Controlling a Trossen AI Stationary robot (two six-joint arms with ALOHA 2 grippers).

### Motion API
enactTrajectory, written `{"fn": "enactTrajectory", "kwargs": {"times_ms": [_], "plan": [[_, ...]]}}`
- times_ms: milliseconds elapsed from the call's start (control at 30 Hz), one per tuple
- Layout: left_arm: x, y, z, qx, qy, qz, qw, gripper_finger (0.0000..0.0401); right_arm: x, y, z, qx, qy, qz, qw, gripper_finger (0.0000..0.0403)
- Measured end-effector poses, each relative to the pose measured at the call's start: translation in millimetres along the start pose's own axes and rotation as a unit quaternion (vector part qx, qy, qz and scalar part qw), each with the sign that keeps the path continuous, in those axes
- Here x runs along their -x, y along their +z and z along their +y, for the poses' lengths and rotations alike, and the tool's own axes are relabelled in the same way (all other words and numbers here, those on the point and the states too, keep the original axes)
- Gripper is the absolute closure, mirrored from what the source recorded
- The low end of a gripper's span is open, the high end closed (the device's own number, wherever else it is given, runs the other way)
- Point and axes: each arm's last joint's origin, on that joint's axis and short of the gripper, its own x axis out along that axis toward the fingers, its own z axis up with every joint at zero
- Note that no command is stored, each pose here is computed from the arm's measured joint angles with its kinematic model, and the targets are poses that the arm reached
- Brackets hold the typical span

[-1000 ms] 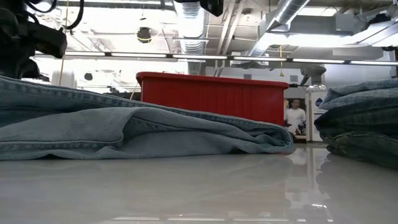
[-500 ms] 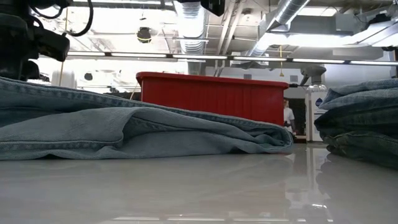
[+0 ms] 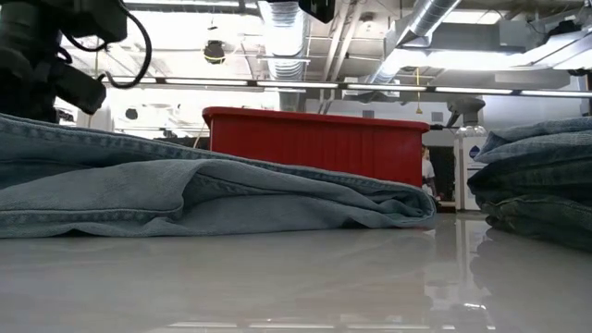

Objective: Fold Laundry from Bin
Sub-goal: Fold the light blue denim pants

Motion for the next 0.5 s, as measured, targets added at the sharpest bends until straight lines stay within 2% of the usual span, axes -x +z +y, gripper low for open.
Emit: {"fn": "enactTrajectory", "kwargs": {"times_ms": [67, 300, 400, 500], "plan": [[-1.2, 1.0, 0.2, 0.003, 0.005, 0.005, 1.0, 0.0387, 0.0, -0.1, 0.1, 0.0, 0.0, 0.0, 1.0, 0.017], [12.9, 1.5, -1.4, 0.019, 0.025, -0.002, 0.999, 0.0398, 0.1, -4.4, -1.9, -0.004, -0.014, 0.021, 1.0, 0.017], [21.6, 3.8, -4.6, 0.024, 0.021, -0.016, 0.999, 0.0399, 0.5, -12.1, -9.2, -0.007, -0.107, 0.043, 0.993, 0.017], [28.3, 5.1, -6.2, 0.023, 0.024, -0.027, 0.999, 0.04, -4.9, -16.7, -21.9, -0.006, -0.218, 0.049, 0.975, 0.0172]]}}
